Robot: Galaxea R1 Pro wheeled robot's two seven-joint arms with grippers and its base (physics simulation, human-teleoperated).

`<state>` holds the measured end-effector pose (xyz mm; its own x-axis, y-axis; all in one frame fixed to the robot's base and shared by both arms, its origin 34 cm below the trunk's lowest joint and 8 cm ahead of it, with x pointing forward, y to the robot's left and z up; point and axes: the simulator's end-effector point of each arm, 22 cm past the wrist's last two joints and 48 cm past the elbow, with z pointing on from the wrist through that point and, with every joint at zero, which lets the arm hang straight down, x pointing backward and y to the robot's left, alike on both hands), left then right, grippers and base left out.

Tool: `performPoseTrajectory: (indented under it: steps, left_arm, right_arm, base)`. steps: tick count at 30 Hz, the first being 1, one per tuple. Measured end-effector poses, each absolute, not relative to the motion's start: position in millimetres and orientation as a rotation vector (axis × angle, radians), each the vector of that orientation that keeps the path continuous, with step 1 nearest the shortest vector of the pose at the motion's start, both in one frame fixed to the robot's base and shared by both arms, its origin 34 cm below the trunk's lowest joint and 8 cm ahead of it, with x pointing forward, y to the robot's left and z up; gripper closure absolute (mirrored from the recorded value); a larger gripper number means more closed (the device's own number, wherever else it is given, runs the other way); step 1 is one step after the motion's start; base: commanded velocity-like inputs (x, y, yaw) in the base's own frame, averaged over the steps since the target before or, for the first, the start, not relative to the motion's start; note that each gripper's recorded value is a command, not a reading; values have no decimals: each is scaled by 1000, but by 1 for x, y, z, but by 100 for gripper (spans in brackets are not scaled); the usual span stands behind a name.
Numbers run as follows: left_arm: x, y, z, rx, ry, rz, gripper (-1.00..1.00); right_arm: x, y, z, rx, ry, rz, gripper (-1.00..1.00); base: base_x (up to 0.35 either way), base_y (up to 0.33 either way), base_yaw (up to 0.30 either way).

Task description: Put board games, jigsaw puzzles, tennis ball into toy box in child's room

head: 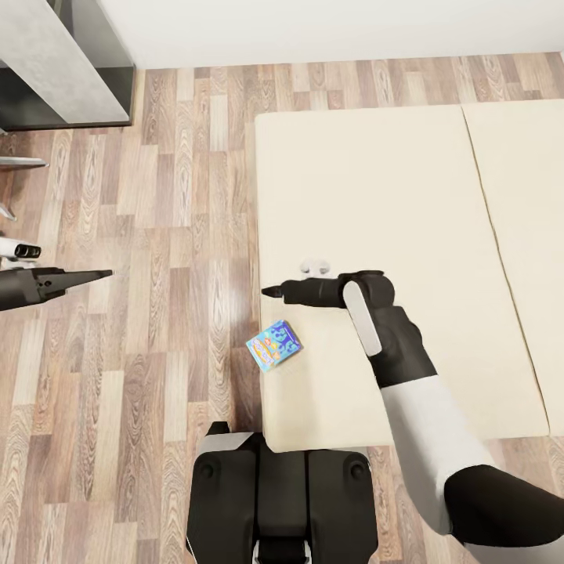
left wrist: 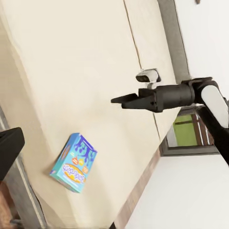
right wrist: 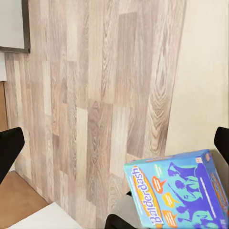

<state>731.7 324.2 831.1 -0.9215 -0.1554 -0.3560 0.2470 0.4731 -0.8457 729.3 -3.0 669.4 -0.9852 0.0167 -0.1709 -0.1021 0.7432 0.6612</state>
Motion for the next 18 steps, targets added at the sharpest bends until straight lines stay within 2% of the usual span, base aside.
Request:
performPoseTrajectory:
  steps: [9, 18]
  left_arm:
    - [711, 354, 804, 106, 2489, -1274, -100]
    - [678, 389, 789, 33, 2561, -1168, -100]
  right_arm:
    - [692, -58, 694, -48, 2697, 962, -100]
    - [657, -109, 680, 122, 2745, 928, -100]
  base:
    - [0, 0, 0]
    - [0, 0, 0]
